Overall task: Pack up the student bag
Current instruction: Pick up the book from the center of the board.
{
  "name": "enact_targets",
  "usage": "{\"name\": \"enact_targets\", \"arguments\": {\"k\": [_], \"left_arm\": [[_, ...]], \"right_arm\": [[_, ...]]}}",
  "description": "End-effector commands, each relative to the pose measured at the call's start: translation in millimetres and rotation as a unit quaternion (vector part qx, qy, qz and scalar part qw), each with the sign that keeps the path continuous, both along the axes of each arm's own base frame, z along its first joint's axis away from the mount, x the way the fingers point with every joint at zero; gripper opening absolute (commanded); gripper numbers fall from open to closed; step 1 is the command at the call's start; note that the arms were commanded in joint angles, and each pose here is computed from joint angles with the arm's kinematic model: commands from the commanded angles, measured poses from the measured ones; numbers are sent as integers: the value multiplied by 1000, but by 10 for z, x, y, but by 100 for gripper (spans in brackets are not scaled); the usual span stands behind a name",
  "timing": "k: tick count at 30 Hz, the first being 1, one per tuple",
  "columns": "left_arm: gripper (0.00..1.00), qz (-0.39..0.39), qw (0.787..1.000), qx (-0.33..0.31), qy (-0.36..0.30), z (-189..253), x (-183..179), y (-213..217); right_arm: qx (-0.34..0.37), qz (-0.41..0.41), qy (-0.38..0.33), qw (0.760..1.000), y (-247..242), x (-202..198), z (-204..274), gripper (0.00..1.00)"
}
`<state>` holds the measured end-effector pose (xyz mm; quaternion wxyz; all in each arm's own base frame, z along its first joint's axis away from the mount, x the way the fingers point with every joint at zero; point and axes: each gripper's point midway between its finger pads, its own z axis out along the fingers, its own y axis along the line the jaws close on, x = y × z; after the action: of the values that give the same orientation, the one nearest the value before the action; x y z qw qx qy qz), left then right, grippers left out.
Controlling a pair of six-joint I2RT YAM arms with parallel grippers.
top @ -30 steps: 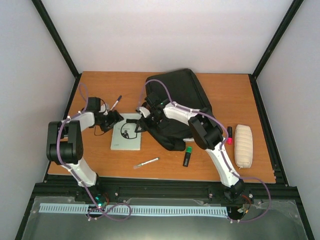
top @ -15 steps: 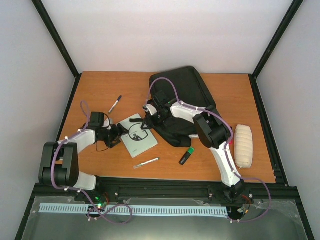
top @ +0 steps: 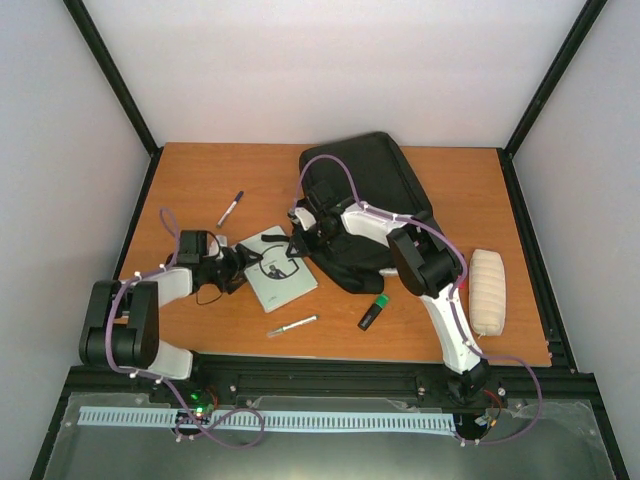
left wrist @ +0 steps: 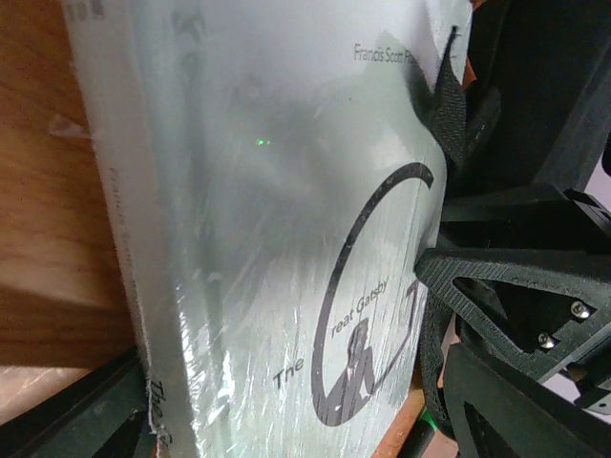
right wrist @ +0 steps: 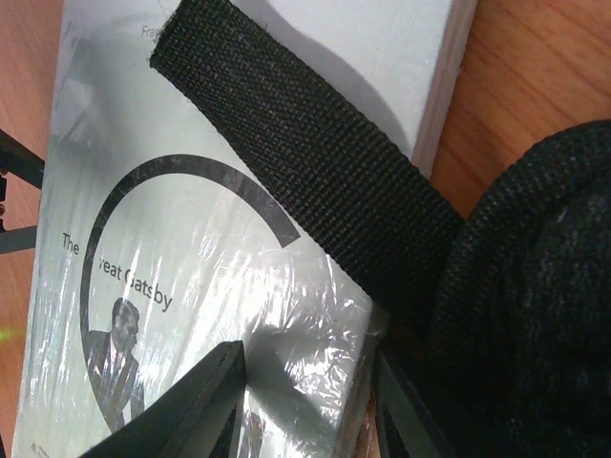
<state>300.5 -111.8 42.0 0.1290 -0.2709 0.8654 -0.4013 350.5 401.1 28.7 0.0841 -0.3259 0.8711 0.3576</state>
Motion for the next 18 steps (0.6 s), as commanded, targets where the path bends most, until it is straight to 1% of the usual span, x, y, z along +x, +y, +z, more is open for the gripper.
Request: {"name": "enact_targets", "arguments": {"k": [1, 3, 6, 10, 12, 18], "left_arm": [[82, -8, 1000, -13, -25, 106, -14, -82], [82, -10, 997, -16, -74, 400, 86, -96], [81, -5, 993, -13, -113, 774, 153, -82], [80, 12, 991, -23, -131, 1046, 176, -70], [79, 24, 991, -32, -131, 1085, 177, -62], [72, 44, 995, -28, -79, 881, 121, -26]], "right_arm": [[-76, 19, 68, 995, -124, -380, -625, 37], [-68, 26, 73, 995, -65, -421, -608, 38], [-65, 29, 70, 995, -29, -426, -574, 38], [-56, 32, 69, 995, -4, -431, -515, 38], [-48, 34, 72, 996, 17, -441, -478, 39], [-37, 37, 77, 996, 43, -458, -429, 39]]}}
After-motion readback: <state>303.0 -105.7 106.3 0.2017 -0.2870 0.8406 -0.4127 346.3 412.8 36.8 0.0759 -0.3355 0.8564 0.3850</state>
